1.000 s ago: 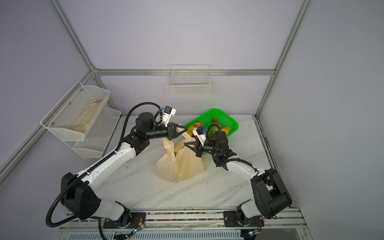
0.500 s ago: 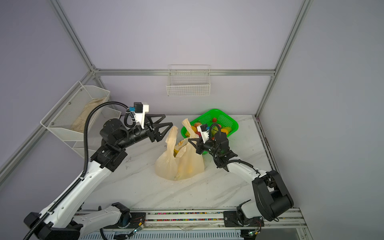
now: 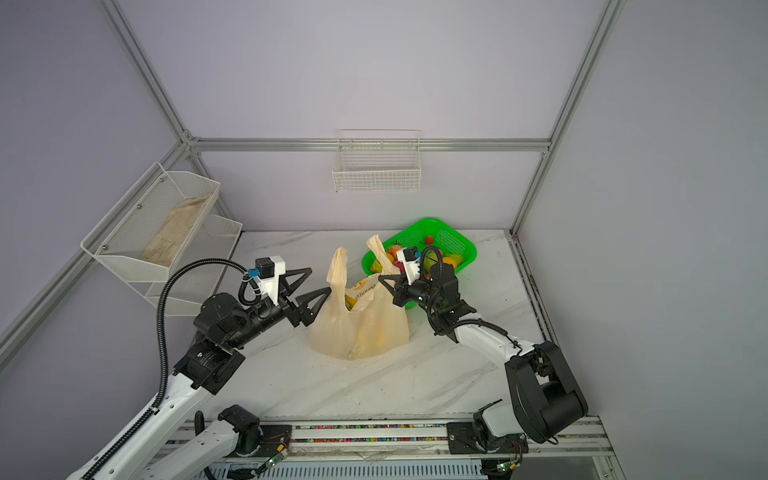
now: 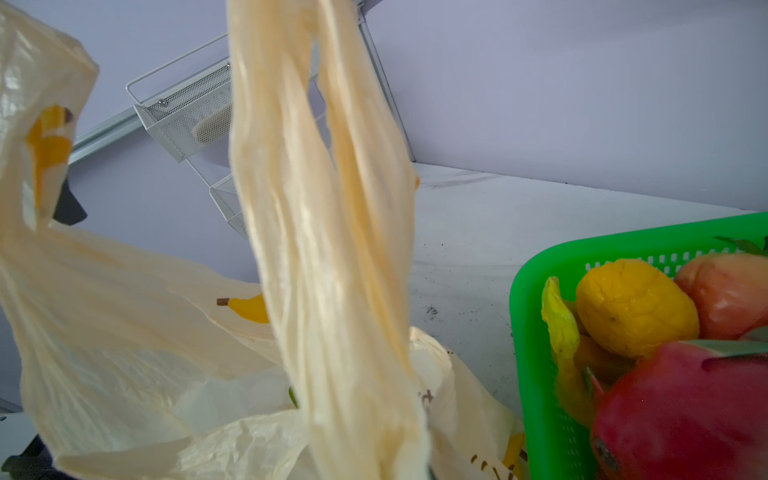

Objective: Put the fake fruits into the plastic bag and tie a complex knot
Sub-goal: 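Open the left gripper and draw it back toward the robot, then move the left gripper to the bag neck and grasp it beside the right gripper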

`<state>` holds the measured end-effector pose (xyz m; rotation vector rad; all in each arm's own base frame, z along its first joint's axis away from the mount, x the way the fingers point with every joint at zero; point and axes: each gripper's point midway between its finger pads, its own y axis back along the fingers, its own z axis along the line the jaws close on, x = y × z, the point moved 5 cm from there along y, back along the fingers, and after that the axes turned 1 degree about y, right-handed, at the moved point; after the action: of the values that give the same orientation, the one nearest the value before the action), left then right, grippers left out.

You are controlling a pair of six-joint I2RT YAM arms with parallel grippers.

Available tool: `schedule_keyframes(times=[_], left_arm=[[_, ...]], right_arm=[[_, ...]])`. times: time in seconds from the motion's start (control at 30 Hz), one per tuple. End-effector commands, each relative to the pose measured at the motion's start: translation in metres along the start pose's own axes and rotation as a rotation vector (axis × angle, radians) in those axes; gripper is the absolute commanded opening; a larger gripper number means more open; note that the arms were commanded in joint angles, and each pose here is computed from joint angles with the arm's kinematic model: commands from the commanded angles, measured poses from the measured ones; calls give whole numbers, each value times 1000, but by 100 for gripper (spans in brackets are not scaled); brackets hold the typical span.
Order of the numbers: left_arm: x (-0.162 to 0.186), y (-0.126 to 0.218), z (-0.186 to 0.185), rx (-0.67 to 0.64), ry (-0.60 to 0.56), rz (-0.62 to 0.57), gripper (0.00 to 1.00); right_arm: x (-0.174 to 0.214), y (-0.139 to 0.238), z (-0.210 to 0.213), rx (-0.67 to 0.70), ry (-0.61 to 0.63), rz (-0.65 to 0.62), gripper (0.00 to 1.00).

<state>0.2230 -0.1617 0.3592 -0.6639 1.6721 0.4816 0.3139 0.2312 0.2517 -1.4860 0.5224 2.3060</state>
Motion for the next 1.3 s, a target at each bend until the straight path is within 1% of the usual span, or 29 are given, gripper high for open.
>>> schedule_keyframes(times=[0.0, 0.1, 0.17, 0.23, 0.33, 0.37, 0.47, 0.5, 0.7, 0.77, 0.9, 1.0, 1.13, 1.27], left_arm=[[0, -10, -3, 74, -156, -55, 89], [4, -24, -2, 118, -205, -13, 88], [4, -30, -5, 162, -212, 3, 83], [4, -35, -7, 198, -218, 13, 75], [8, -41, -6, 217, -221, 30, 60], [9, -42, -5, 218, -220, 36, 54], [12, -47, -2, 214, -225, 48, 34], [12, -48, -2, 213, -229, 56, 28], [14, -49, -3, 236, -329, 121, 13], [15, -50, -5, 270, -373, 146, 9], [21, -54, -11, 377, -454, 228, 5], [23, -60, -10, 419, -499, 304, 0], [17, -67, -9, 465, -553, 374, 0], [13, -75, -6, 503, -608, 428, 0]], right_arm=[[-11, -1, 2, -7, 13, -7, 0], [-12, 2, 4, -2, 24, -9, 0], [-11, 4, 3, 14, 32, -6, 0], [-9, 5, 2, 25, 36, -1, 0], [-7, 6, 1, 30, 38, 6, 0], [-14, 10, 7, 24, 55, -14, 0], [-15, 10, 9, 18, 67, -11, 0], [-15, 10, 9, 15, 74, -7, 0], [-17, 13, 14, 1, 135, 20, 0], [-19, 12, 16, -25, 152, 32, 0], [-14, 4, 25, -155, 177, 105, 0], [-9, -1, 28, -232, 201, 156, 0], [-7, -5, 26, -255, 224, 191, 0], [-7, -8, 22, -263, 226, 198, 0]])
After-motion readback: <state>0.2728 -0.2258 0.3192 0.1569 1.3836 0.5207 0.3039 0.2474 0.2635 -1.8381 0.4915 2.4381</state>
